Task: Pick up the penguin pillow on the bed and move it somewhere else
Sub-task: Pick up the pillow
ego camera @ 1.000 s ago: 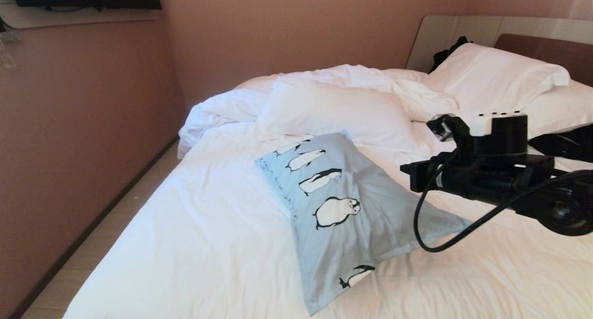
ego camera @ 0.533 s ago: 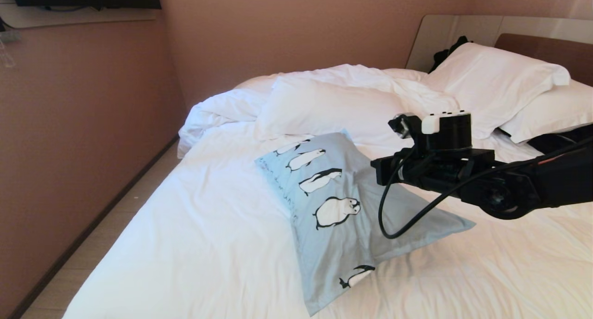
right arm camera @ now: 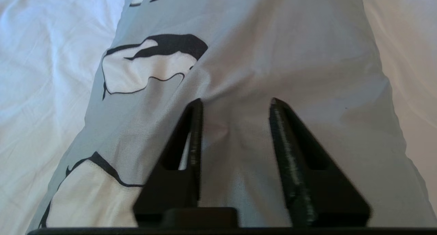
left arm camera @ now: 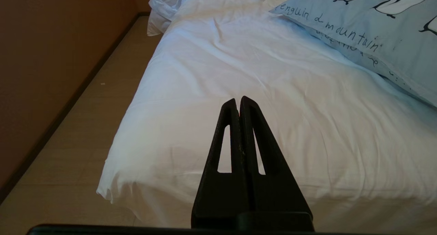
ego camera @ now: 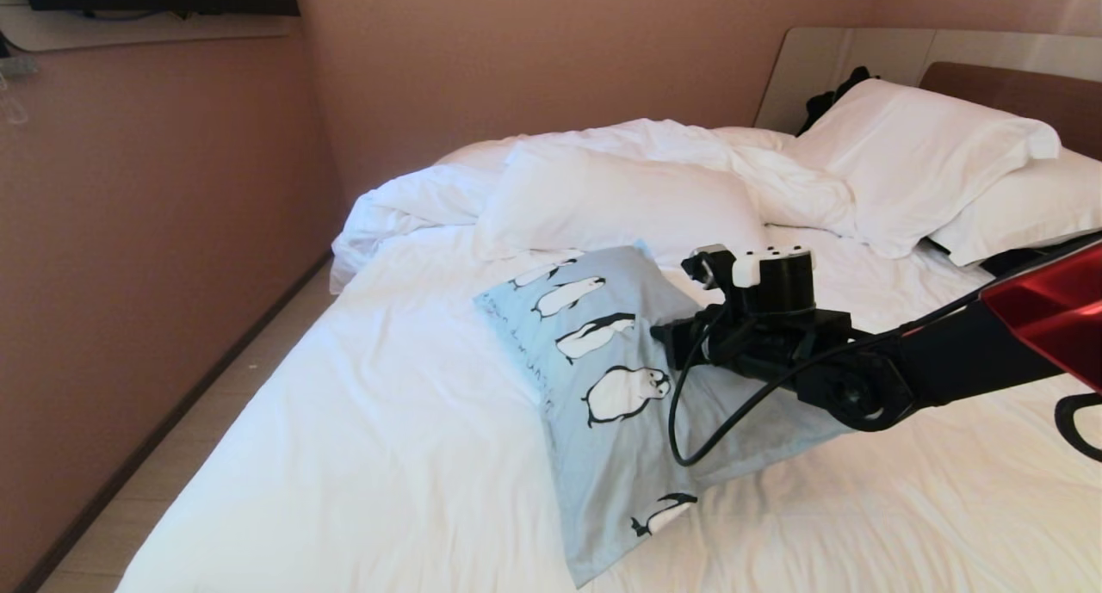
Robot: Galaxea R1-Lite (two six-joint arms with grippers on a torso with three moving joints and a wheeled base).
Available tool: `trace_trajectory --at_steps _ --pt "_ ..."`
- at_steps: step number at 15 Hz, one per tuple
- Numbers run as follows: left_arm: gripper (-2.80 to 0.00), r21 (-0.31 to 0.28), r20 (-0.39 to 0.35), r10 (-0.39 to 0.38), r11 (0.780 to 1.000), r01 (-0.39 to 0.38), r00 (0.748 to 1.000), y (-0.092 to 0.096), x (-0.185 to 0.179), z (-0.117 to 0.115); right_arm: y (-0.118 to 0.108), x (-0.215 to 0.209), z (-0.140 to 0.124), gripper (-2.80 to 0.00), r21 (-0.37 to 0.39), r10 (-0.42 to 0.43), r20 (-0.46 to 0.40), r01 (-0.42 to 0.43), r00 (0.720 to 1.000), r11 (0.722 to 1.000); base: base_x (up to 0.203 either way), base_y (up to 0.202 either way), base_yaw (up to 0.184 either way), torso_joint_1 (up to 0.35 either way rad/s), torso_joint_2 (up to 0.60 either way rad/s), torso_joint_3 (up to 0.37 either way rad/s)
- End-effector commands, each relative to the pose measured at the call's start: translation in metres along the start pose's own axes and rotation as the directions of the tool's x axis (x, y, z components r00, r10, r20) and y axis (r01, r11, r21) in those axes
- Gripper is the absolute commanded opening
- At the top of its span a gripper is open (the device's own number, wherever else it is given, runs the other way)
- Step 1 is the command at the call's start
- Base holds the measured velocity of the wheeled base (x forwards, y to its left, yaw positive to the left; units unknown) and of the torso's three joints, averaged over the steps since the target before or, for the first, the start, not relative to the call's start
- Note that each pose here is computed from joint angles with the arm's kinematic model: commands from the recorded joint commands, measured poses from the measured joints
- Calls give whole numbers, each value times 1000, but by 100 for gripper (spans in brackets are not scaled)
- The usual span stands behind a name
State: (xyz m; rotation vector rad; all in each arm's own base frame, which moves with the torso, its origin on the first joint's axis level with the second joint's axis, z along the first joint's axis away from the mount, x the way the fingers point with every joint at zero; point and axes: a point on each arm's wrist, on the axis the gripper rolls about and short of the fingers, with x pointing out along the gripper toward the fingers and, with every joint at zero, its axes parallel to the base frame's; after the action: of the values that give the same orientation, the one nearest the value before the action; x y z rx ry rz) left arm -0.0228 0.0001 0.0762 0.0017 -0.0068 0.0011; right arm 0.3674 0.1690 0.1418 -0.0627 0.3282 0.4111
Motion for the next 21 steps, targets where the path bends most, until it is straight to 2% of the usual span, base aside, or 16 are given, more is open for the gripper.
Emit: trace_trajectory --at_steps 1,4,9,15,21 --pt "-280 0 1 0 1000 0 1000 0 0 0 0 -4 3 0 6 2 44 -3 999 1000 0 0 0 0 0 0" --pt "-280 0 1 0 1000 0 1000 0 0 0 6 -16 7 0 -2 14 83 -14 996 1000 0 0 0 0 0 0" --pt "-280 0 1 0 1000 0 1000 0 0 0 16 -12 -2 0 -14 48 60 -47 997 999 0 0 0 0 0 0" --pt "-280 0 1 0 1000 0 1000 0 0 0 8 44 -55 0 -9 17 -48 -17 999 1000 0 0 0 0 0 0" --pt "-280 0 1 0 1000 0 1000 0 0 0 -11 61 -81 0 1 -24 -125 25 992 1000 0 0 0 0 0 0"
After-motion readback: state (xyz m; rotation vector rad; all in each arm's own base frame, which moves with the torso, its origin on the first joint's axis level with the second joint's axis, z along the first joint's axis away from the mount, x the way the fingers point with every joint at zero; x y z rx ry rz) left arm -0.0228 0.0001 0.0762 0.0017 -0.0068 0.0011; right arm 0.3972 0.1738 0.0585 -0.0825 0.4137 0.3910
